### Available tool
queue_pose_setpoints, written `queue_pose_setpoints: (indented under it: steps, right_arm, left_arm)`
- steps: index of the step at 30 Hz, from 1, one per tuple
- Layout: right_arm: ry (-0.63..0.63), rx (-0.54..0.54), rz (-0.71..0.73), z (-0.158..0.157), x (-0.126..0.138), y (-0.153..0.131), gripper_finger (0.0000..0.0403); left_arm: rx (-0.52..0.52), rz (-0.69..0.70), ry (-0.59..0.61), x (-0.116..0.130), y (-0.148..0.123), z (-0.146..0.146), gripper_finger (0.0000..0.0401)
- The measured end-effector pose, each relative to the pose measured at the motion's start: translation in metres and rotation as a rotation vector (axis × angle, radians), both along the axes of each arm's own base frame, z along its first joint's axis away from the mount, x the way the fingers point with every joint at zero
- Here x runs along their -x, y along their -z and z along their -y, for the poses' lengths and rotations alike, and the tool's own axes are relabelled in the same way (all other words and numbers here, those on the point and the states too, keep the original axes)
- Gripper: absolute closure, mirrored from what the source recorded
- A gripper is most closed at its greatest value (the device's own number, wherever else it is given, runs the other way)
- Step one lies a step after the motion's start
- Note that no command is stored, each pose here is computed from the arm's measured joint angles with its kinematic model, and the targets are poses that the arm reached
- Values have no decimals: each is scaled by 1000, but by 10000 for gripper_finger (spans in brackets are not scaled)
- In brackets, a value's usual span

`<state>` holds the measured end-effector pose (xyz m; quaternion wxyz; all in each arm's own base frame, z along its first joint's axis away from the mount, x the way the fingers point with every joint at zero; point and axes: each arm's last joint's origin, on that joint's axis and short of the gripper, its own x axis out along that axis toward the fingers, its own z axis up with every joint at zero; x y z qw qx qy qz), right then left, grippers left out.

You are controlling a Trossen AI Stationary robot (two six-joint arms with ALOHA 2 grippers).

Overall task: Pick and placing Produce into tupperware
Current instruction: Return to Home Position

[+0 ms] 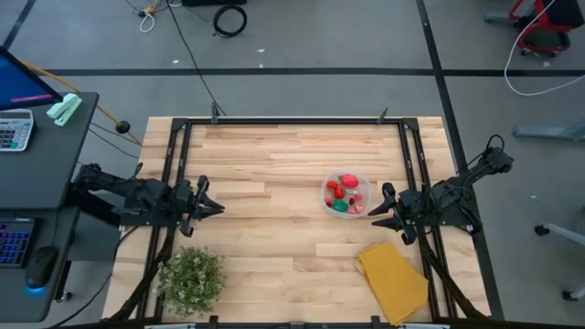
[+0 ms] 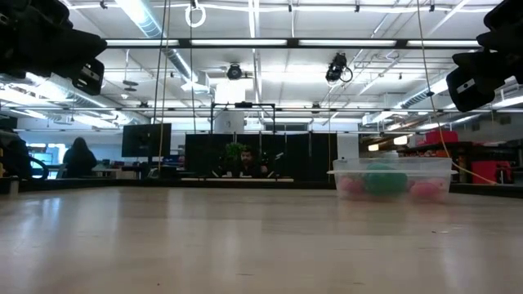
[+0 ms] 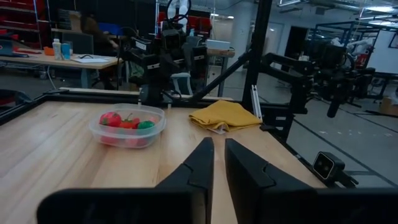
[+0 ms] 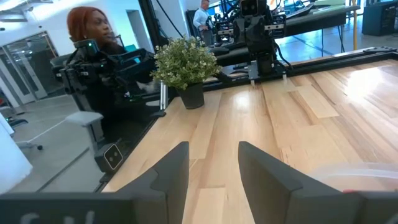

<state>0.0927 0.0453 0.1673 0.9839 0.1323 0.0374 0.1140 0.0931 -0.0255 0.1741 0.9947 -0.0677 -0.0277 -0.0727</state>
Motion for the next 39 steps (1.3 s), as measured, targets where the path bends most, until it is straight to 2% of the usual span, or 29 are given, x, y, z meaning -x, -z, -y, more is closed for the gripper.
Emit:
queue_pose_setpoints:
  steps: [26, 39]
  right_arm:
    - [0, 0, 0, 0, 0, 0, 257]
    - [0, 0, 0, 0, 0, 0, 257]
  left_arm:
    - [0, 1, 0, 0, 0, 0, 366]
    - [0, 1, 0, 0, 0, 0, 357]
